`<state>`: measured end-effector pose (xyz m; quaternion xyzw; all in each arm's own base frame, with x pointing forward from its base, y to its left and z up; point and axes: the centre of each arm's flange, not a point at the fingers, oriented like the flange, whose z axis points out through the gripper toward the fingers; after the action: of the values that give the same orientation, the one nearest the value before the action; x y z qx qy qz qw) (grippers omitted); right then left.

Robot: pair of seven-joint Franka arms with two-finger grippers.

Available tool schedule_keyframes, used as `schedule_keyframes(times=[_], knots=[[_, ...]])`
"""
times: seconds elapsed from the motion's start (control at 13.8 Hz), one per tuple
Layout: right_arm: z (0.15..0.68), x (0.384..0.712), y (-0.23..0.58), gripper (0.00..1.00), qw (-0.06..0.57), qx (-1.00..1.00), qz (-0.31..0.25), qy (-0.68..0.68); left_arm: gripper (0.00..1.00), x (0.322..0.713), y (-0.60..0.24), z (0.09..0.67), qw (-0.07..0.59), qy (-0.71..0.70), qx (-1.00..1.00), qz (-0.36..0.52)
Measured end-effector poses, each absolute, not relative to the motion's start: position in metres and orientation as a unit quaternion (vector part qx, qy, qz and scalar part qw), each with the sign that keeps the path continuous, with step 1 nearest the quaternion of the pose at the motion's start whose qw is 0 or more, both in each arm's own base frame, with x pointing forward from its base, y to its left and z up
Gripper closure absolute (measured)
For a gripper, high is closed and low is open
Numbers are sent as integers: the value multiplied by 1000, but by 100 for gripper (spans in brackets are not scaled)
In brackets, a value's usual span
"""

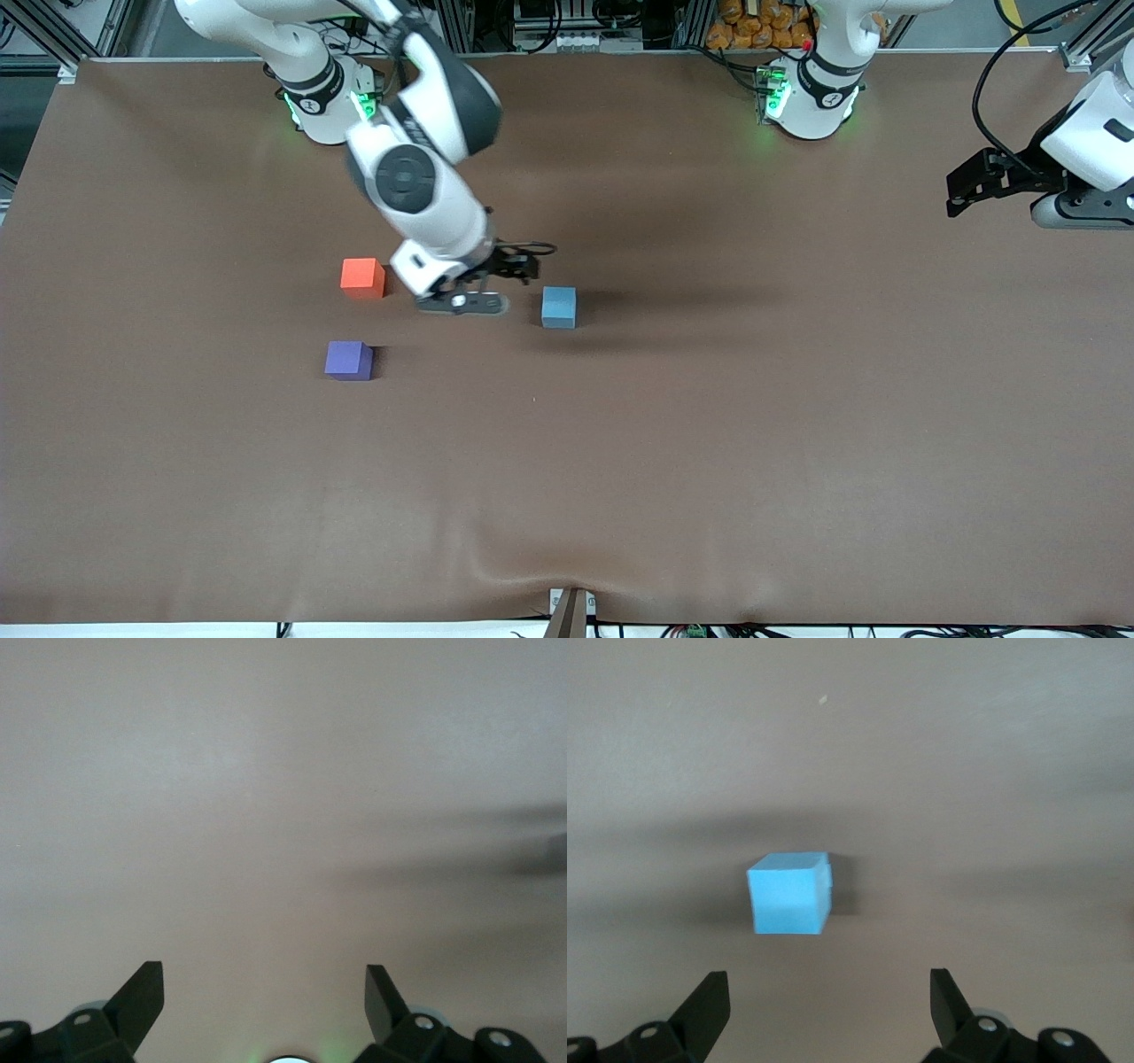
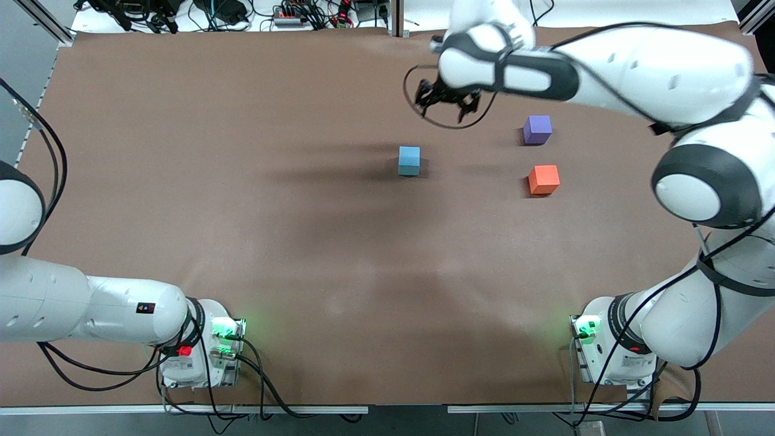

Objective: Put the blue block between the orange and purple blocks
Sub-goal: 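Move the right gripper over the light-blue block, then close the right gripper on the light-blue block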

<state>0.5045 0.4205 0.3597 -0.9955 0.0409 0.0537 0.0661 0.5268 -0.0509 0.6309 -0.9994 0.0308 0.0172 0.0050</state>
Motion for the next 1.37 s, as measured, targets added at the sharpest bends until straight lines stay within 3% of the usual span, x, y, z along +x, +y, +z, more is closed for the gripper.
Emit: schedule_keyframes(times=[0.43,1.3,1.37], knots=[[276,482,471,0,50,-999,19,3,0,527,-53,630,0,29,-999,18],[225,474,491,0,55,-998,2,26,0,528,-51,631,0,27,-1000,13],[224,473,492,8,55,-998,2,27,0,528,-51,631,0,27,-1000,13]])
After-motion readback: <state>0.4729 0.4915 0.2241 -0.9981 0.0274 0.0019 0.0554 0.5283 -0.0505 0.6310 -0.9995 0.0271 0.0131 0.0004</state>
